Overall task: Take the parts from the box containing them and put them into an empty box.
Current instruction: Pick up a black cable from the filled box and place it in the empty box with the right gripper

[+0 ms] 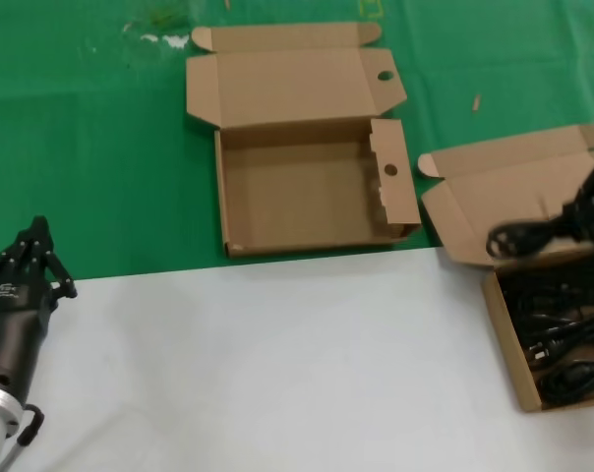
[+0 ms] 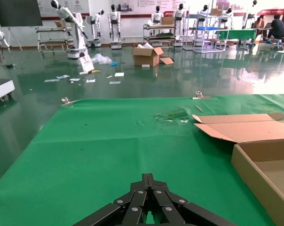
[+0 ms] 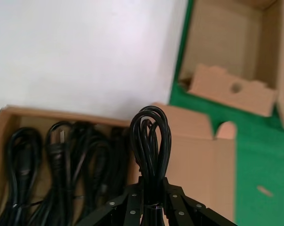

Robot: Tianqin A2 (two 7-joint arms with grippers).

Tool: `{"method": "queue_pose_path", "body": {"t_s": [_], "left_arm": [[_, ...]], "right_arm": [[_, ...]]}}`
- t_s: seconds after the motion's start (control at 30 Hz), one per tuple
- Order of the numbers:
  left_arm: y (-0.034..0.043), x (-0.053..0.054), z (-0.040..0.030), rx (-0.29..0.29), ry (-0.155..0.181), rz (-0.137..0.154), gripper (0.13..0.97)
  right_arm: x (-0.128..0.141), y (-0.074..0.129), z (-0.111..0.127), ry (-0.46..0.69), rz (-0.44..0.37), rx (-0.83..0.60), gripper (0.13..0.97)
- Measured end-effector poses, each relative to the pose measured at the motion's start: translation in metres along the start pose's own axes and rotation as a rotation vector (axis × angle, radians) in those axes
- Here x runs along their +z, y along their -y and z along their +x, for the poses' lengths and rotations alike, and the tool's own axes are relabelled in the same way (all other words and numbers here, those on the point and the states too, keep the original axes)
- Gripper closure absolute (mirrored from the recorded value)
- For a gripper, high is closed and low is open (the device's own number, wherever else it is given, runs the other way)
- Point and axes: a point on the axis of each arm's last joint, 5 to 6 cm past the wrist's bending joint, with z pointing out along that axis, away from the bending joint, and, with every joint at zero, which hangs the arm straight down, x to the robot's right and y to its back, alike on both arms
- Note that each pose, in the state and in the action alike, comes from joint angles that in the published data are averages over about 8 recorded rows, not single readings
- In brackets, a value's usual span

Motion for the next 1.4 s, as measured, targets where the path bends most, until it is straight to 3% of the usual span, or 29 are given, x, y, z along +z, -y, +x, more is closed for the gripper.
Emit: {"method": "queue_pose_path", "body": {"t_s": [0.33,0.73,1.03,1.4], "left_arm": [[0.0,0.0,0.0,0.0,0.0,0.0,0.957],[0.0,0.0,0.0,0.0,0.0,0.0,0.957],[0.0,0.0,0.0,0.0,0.0,0.0,0.957],[0.0,0.0,0.0,0.0,0.0,0.0,0.957]], "right_arm": [[-0.035,0.048,0.063,-0.145,0.044,-0.023,0.898],[-0.002,0.127,0.134,-0.259,0.156,-0.088,0.898],[0.05,0.162,0.148,-0.257,0.209,-0.091,0.898],[0.103,0.176,0.142,-0.231,0.241,-0.059,0.889]]}}
